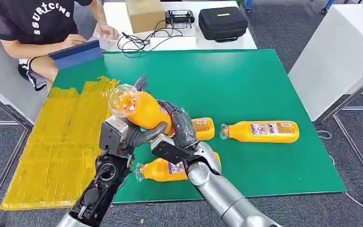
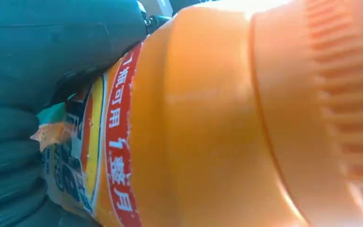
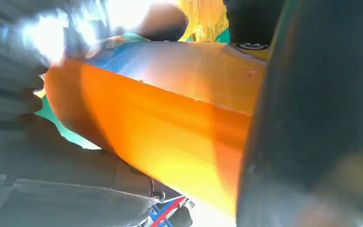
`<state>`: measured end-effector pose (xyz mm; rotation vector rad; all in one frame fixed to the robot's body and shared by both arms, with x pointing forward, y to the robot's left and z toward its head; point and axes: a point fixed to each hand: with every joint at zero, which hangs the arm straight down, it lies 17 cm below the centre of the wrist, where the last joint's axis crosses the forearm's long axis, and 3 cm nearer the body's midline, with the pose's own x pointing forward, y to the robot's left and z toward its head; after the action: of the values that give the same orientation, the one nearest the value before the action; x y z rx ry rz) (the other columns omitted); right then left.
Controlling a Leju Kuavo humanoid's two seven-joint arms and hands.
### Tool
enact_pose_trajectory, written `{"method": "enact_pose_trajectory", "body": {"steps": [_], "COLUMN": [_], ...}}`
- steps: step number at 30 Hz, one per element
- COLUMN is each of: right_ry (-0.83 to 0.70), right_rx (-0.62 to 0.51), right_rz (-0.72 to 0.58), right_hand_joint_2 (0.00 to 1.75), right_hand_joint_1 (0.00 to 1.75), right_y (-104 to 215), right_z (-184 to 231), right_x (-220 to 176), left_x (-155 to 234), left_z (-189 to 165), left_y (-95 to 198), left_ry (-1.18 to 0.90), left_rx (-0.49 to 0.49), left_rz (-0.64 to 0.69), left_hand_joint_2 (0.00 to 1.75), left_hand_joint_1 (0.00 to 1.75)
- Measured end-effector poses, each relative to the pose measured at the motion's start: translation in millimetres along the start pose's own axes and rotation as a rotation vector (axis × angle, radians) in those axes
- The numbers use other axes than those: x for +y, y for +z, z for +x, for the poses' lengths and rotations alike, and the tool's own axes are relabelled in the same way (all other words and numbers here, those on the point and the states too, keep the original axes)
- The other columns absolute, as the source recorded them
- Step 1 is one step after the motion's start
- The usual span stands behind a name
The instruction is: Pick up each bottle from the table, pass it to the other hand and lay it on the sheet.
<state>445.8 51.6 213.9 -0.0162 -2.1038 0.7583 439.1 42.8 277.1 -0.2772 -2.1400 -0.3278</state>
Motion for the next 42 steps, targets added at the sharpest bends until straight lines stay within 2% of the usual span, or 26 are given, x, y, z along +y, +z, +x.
{"method": "enact_pose_trajectory", "body": {"steps": [18, 19, 21, 22, 27, 34, 38, 42], "right_ry": [0.006, 0.013, 0.033, 0.048, 0.158, 0.492, 0.662, 0.752], "right_rx": [-0.017, -0.020, -0.026, -0.030, -0.037, -0.044, -0.017, 0.018], "right_rz": [-0.048, -0.057, -0.080, -0.096, -0.170, -0.326, -0.376, -0.437], "right_hand_joint_2": [1.75, 1.75, 1.75, 1.75, 1.75, 1.75, 1.75, 1.75], "right_hand_joint_1": [1.75, 0.38, 0.38, 0.00, 0.00, 0.00, 0.00, 0.00], "right_y": [13, 13, 16, 16, 27, 47, 68, 90], "right_z": [-1, 0, 2, 2, 2, -1, -10, -14], "right_x": [-7, -9, -15, -20, -41, -108, -144, -182], "left_x": [1, 1, 1, 2, 30, 104, 147, 165], "left_z": [3, 5, 7, 9, 12, 20, 29, 25], "left_y": [7, 7, 8, 8, 5, 9, 13, 10], "left_ry": [0.023, 0.024, 0.016, 0.011, -0.104, -0.435, -0.742, -1.146], "left_rx": [-0.024, -0.026, -0.037, -0.041, -0.059, -0.083, -0.078, -0.023], "left_rz": [0.025, 0.026, 0.028, 0.032, 0.135, 0.386, 0.499, 0.479], "left_hand_joint_2": [1.75, 1.75, 1.75, 1.75, 1.75, 1.75, 1.75, 1.75], "left_hand_joint_1": [1.75, 1.75, 1.75, 1.75, 1.75, 1.75, 1.75, 1.75]}}
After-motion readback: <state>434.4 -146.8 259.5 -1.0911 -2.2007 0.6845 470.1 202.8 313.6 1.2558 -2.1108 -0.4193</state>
